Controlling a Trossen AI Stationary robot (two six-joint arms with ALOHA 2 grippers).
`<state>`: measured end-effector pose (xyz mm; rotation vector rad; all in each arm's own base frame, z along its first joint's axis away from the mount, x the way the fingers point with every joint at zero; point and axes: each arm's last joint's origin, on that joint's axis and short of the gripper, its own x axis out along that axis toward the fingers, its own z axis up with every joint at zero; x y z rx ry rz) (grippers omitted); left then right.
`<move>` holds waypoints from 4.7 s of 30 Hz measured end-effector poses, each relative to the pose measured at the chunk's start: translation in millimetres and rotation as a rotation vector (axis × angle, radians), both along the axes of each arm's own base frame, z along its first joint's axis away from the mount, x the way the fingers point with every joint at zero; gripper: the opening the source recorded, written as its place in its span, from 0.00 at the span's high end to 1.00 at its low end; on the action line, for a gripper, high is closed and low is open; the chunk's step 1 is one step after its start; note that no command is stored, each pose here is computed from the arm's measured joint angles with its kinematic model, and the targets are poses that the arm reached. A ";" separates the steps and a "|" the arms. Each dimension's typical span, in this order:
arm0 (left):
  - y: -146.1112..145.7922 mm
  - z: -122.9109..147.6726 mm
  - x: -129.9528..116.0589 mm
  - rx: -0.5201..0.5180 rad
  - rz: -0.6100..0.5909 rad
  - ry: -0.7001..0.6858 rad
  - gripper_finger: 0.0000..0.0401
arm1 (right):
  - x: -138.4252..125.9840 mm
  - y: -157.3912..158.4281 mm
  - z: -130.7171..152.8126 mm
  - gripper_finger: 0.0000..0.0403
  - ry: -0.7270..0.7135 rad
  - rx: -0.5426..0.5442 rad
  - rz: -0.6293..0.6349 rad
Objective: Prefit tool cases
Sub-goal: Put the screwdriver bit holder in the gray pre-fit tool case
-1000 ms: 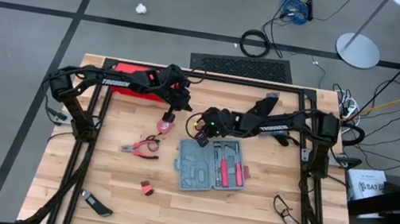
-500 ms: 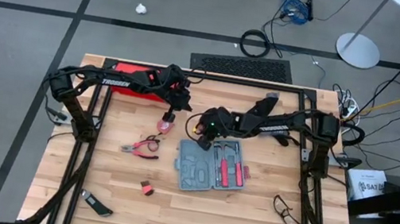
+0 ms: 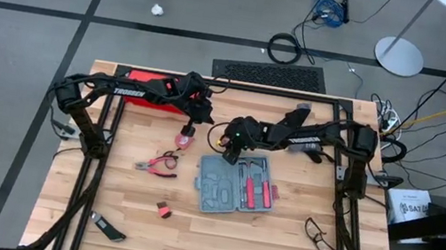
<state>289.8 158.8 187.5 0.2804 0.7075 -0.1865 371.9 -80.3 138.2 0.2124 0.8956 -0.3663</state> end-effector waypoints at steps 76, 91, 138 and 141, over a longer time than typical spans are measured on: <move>0.4 -0.1 -0.6 -0.005 -0.003 -0.002 1.00 | -70.9 139.3 48.5 0.74 0.678 -0.407 0.923; 0.3 -0.1 -0.6 -0.006 -0.003 -0.001 1.00 | -79.7 128.4 50.8 0.50 0.799 -0.467 0.769; -2.0 -7.7 -4.6 -0.018 -0.003 0.018 1.00 | -53.9 110.7 20.6 1.00 0.648 -0.315 0.377; -2.1 -7.7 -4.6 -0.018 -0.003 0.018 1.00 | -50.2 106.4 20.9 1.00 0.625 -0.333 0.389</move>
